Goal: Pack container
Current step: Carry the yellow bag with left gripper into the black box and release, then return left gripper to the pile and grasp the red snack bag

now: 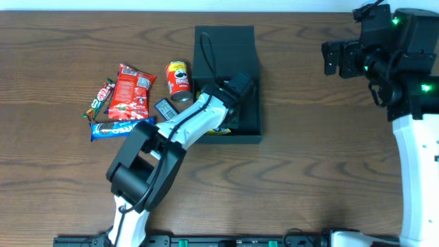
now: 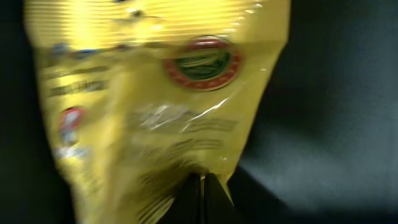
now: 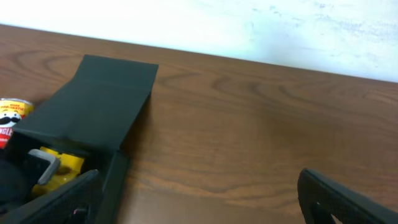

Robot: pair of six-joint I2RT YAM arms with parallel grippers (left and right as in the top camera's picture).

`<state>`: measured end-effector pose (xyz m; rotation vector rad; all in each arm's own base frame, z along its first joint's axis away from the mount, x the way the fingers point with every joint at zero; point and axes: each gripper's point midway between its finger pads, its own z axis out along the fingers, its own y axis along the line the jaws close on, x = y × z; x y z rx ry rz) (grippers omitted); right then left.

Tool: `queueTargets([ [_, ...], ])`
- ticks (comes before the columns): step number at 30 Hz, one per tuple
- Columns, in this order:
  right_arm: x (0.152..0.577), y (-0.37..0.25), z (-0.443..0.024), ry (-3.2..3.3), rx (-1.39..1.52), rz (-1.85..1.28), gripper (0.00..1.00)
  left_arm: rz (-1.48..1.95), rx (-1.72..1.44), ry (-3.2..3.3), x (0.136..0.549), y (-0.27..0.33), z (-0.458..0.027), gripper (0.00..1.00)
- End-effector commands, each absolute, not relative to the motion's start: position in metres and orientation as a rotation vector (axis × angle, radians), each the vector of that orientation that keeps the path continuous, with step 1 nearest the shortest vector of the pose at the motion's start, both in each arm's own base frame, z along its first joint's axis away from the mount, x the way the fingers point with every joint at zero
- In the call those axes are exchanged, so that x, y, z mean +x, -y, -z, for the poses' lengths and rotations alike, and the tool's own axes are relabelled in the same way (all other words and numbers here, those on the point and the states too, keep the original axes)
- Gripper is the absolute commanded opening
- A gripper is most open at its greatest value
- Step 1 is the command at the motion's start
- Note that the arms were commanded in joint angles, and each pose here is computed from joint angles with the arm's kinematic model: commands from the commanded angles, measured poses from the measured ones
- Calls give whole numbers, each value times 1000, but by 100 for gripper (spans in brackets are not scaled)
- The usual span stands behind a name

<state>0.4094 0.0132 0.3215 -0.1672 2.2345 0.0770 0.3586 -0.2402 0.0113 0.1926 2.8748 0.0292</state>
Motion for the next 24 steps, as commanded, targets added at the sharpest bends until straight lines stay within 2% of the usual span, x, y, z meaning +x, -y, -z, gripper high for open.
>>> queueTargets([
  [1, 409, -13, -319, -2246, -145, -94, 99, -87, 221, -2922, 352, 232, 7, 6],
  [9, 408, -13, -317, -2256, -145, -95, 99, -39, 246, -2875, 361, 239, -14, 6],
  [12, 408, -13, -317, -2256, -144, -95, 99, 17, 281, -2797, 373, 248, -47, 6],
  [15, 408, -13, -317, -2256, -144, -95, 99, 83, 246, -2675, 390, 252, -101, 6],
  [19, 408, -13, -317, -2256, -144, -95, 99, -40, 101, -2449, 418, 209, -184, 6],
  [24, 407, -13, -317, -2256, -144, -95, 99, -153, -9, -2403, 429, 146, -212, 7],
])
